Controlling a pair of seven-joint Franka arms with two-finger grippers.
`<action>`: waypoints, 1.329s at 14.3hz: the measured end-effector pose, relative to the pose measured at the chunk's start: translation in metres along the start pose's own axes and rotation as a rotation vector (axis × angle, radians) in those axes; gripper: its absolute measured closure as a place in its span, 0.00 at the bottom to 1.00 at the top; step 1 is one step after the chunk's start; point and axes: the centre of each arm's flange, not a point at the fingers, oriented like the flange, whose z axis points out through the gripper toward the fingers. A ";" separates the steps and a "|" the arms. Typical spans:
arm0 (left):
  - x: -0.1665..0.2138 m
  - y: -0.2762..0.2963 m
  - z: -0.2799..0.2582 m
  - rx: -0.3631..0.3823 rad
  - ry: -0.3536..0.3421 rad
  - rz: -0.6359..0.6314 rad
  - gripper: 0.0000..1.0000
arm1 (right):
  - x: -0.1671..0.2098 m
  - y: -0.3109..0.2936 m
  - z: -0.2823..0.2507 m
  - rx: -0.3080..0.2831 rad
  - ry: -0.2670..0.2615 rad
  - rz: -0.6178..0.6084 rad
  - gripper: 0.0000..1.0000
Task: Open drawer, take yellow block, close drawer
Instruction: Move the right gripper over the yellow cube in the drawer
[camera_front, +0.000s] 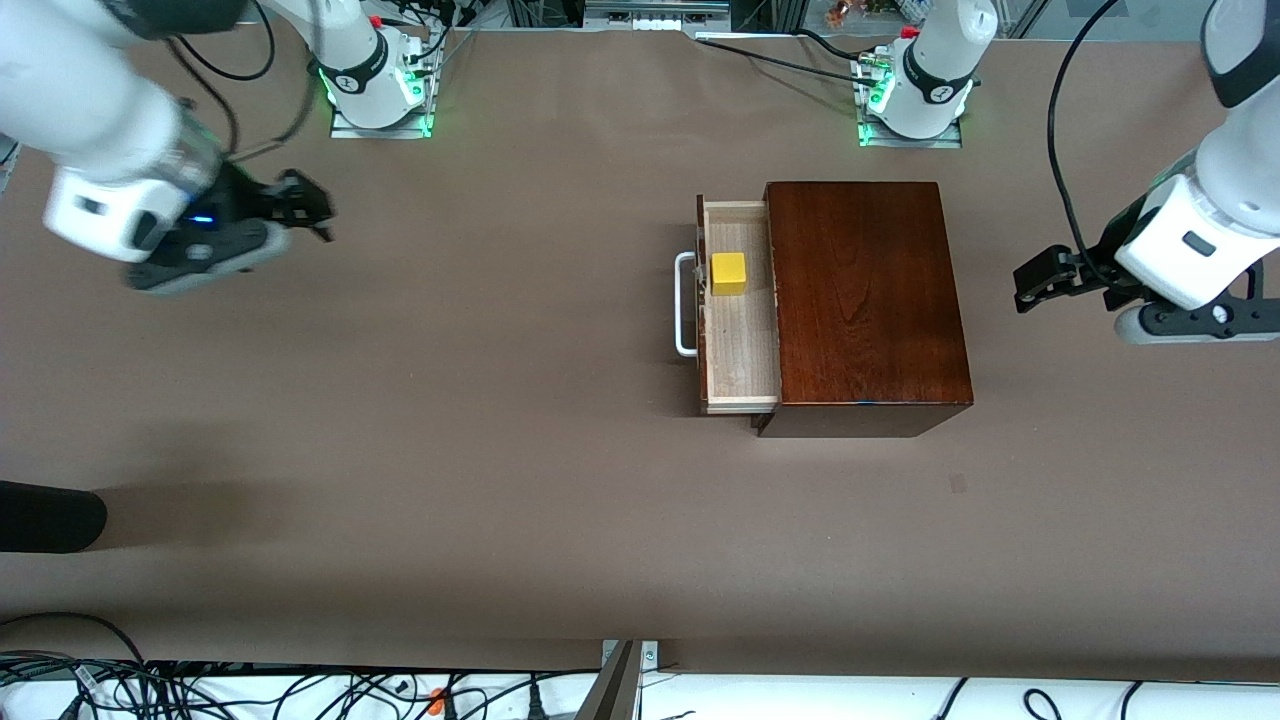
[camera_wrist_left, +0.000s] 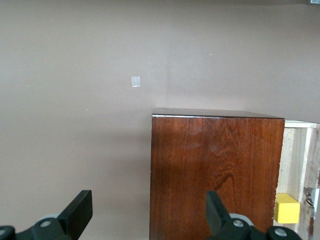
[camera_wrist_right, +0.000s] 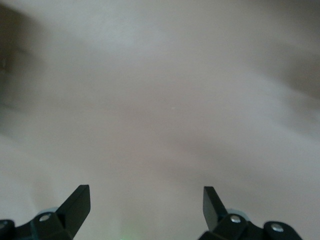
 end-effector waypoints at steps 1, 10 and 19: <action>-0.006 -0.002 0.000 -0.001 0.004 -0.002 0.00 | 0.007 -0.026 0.009 0.000 -0.017 -0.052 0.00; -0.038 -0.016 0.006 0.033 0.005 0.080 0.00 | 0.040 -0.365 0.091 -0.133 0.085 -0.738 0.00; -0.039 -0.015 0.006 0.034 -0.002 0.085 0.00 | 0.095 -0.447 0.168 -0.152 0.151 -1.099 0.00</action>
